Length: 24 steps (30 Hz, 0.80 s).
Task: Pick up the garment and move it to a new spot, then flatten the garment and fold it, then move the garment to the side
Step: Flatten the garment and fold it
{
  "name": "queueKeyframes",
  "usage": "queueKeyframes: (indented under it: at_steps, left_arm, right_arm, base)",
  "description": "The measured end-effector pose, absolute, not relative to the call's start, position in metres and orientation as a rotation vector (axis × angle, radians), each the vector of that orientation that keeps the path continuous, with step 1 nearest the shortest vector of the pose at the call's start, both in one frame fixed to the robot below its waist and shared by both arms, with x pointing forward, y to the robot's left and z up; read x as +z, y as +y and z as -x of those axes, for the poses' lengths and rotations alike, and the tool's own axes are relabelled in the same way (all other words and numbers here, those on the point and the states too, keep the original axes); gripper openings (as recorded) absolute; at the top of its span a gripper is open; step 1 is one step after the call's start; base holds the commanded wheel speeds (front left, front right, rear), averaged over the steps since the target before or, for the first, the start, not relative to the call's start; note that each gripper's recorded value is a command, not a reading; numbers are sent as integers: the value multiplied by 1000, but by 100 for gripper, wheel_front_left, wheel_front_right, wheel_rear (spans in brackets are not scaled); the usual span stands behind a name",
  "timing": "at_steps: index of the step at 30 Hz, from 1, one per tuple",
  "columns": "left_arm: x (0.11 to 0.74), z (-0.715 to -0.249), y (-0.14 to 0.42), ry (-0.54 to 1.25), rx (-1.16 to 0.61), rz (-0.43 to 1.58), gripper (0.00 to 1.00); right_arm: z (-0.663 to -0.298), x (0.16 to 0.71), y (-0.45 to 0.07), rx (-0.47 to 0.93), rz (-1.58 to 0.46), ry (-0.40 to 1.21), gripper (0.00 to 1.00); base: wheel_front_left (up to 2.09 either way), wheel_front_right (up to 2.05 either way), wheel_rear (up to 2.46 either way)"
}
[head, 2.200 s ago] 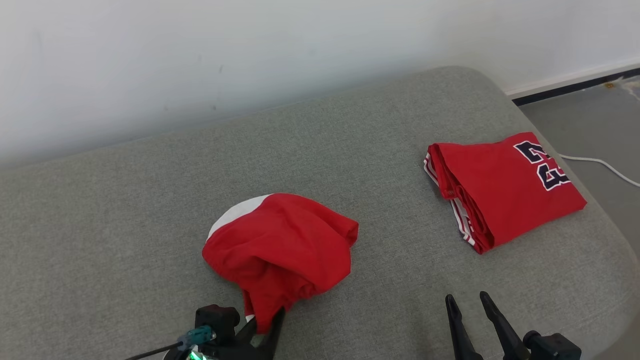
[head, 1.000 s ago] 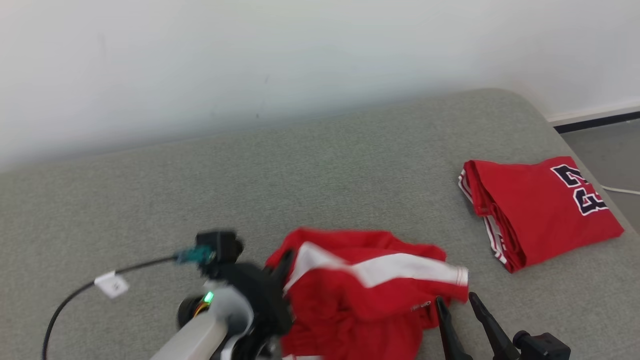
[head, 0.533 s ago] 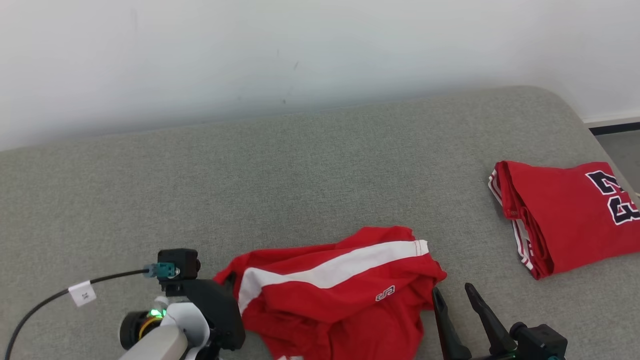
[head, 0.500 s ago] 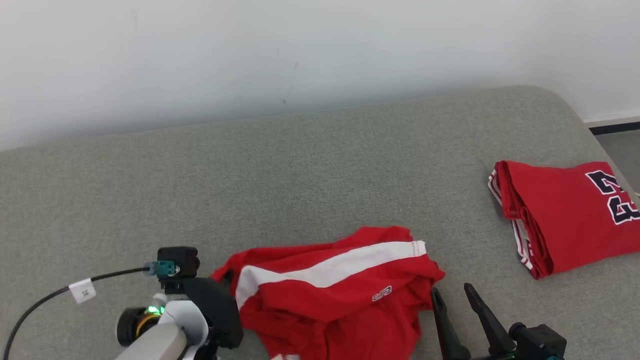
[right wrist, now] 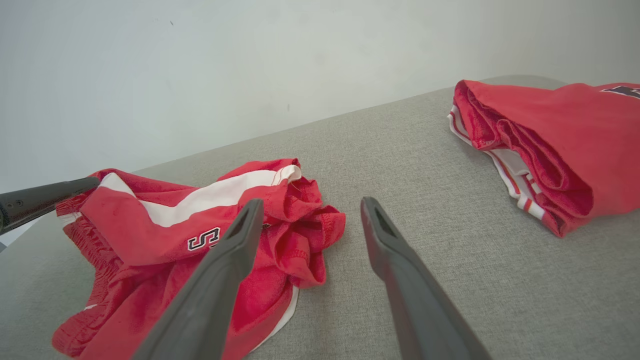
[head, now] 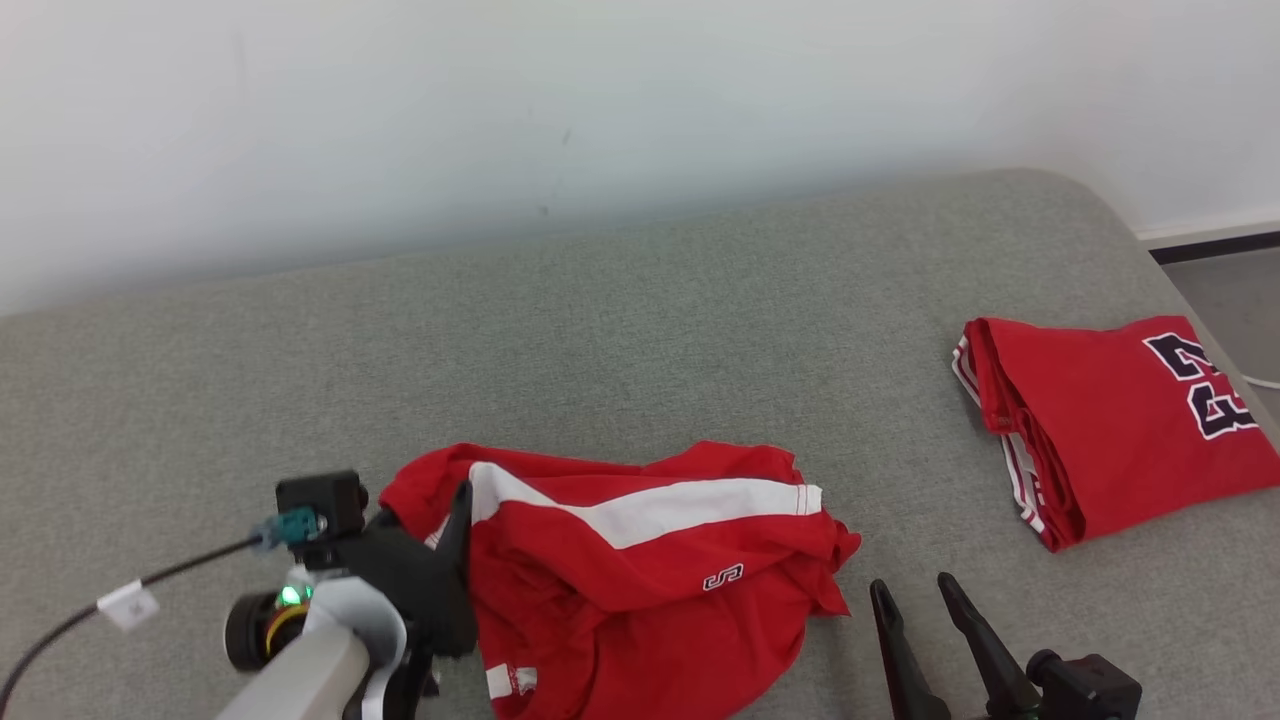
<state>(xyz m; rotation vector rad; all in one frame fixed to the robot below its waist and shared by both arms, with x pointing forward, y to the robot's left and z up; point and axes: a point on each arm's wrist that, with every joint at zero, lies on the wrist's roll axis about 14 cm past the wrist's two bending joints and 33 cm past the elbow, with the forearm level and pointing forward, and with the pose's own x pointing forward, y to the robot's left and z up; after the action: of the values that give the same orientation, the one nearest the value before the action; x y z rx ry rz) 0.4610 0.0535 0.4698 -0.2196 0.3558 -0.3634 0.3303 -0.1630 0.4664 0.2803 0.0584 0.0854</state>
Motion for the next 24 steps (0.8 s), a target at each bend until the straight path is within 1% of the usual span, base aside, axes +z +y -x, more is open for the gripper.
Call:
queueKeyframes:
  at_steps: [6,10,16,19,21,24]
  left_arm:
    - [447,-436,76,394,-264,395,100]
    - [438,-416,92,380,-218,429,100]
    - [462,-406,121,238,-158,390,100]
    - [501,-404,133,77,-149,333,100]
    - [511,-392,140,12,-141,283,100]
    - [515,-371,150,-37,-91,294,100]
  right_arm:
    - [-327,467,-170,74,-271,55,100]
    - [-329,472,-169,88,-257,43,100]
    - [-330,479,-166,107,-247,29,100]
    - [-332,484,-168,110,-238,12,100]
    - [-333,487,-168,112,-233,3,100]
    - [-335,492,-171,113,-221,-10,100]
  base:
    - [0,0,0]
    - [0,0,0]
    - [0,0,0]
    - [0,0,0]
    - [0,0,0]
    - [0,0,0]
